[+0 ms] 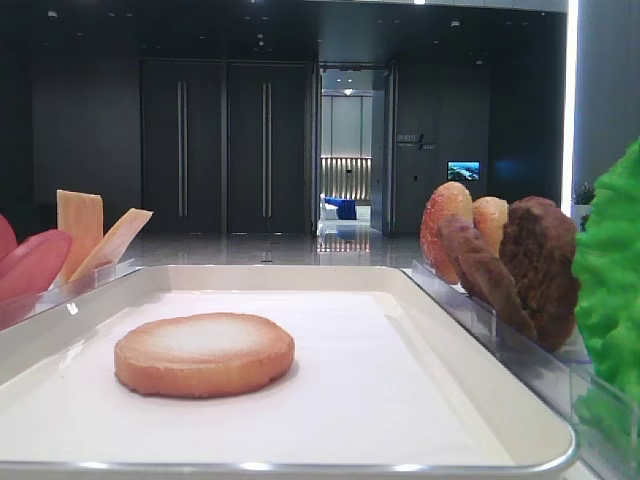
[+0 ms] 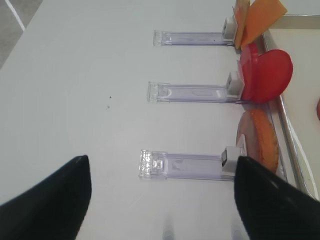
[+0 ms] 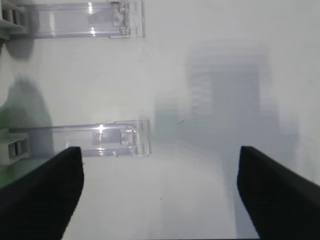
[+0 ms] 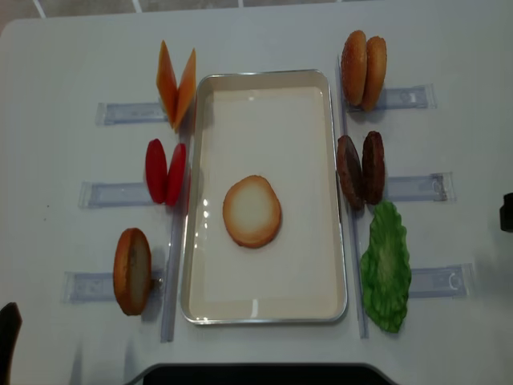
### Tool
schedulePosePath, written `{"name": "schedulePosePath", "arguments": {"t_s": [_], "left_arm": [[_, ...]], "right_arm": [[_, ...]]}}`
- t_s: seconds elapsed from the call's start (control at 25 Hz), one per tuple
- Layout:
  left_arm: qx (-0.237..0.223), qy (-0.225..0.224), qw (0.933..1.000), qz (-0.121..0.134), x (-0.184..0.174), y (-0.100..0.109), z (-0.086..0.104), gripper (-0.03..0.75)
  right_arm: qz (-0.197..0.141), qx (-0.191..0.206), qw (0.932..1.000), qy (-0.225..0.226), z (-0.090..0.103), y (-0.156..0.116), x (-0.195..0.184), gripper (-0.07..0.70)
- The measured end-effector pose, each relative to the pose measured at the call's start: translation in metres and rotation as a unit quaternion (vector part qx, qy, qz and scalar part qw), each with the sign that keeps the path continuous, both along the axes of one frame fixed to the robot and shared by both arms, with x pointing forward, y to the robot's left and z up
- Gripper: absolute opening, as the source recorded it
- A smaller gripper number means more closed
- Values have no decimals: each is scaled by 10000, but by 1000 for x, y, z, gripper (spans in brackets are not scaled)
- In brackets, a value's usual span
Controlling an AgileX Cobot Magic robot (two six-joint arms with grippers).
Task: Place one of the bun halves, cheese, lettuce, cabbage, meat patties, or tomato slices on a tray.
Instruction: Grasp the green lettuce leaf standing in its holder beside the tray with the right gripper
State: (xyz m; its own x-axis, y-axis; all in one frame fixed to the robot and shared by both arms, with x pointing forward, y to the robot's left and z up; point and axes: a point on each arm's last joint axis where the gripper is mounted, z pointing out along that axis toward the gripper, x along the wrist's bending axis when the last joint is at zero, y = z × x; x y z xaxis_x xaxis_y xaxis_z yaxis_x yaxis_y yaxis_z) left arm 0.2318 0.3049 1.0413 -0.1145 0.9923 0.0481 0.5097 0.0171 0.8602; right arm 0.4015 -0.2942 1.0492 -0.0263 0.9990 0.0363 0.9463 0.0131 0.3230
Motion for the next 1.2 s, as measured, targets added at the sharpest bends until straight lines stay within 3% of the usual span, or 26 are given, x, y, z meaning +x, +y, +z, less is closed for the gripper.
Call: {"name": "schedulePosePath", "arguments": {"t_s": [0.16, 0.36, 0.56, 0.96, 1.2], "left_arm": [[0, 0, 10000, 0, 0, 0, 0, 695], [0, 0, 10000, 0, 0, 0, 0, 695], [0, 0, 10000, 0, 0, 0, 0, 695], [0, 0, 10000, 0, 0, 0, 0, 695], [0, 0, 10000, 0, 0, 0, 0, 695]], "right_arm": [[-8, 129, 9996, 270, 1, 2, 13, 591], [29, 365, 9985, 398, 19, 9, 13, 591], [283, 564, 9973, 365, 32, 42, 10, 591], [906, 202, 9914, 926, 3, 127, -3, 591], [854, 82, 9902, 1103, -15, 141, 8, 591]]}}
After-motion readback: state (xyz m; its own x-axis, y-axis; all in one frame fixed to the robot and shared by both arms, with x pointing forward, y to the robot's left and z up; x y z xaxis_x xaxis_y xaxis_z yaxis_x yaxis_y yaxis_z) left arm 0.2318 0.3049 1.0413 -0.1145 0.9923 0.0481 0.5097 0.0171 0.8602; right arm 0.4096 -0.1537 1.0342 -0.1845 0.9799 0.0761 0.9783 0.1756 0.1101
